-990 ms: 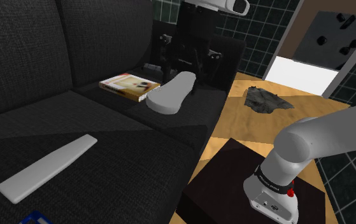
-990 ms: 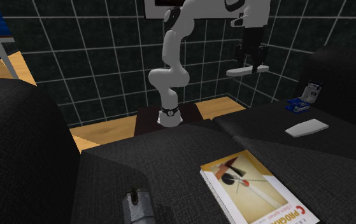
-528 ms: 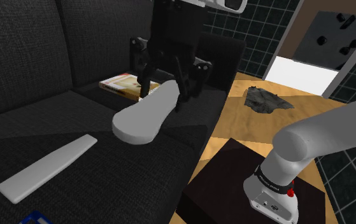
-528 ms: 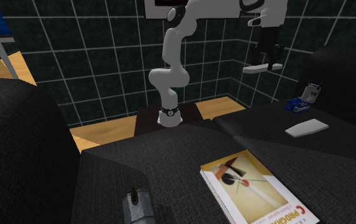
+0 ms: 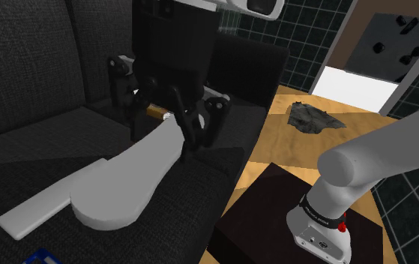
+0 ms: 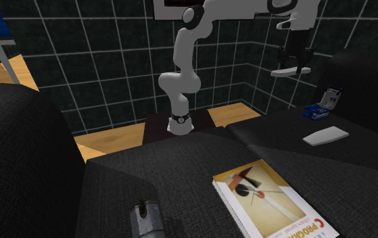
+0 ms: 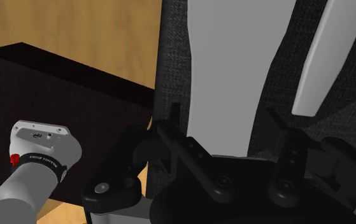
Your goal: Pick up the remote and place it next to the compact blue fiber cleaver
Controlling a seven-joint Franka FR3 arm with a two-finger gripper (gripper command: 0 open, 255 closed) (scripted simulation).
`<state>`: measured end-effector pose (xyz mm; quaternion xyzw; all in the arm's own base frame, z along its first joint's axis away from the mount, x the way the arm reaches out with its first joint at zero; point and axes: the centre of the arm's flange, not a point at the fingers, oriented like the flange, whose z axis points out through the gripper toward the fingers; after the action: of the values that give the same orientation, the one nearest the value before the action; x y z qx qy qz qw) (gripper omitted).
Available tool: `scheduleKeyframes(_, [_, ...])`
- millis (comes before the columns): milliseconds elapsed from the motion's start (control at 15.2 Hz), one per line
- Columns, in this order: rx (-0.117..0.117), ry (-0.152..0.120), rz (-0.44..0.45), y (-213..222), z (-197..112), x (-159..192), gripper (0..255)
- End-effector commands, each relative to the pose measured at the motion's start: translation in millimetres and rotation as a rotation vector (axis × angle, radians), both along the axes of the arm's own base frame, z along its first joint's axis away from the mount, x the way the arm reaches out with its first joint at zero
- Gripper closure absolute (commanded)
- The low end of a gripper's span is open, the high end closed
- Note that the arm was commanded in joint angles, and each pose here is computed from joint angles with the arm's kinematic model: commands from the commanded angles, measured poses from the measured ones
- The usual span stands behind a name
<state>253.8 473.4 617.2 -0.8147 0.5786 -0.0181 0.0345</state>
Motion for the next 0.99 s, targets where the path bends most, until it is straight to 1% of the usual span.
scheduleKeyframes(0, [0.001, 0.0, 0.0, 2.1, -10.5, -0.6, 255])
scheduleKeyframes(924, [0.001, 0.0, 0.0, 2.1, -84.4, -0.6, 255])
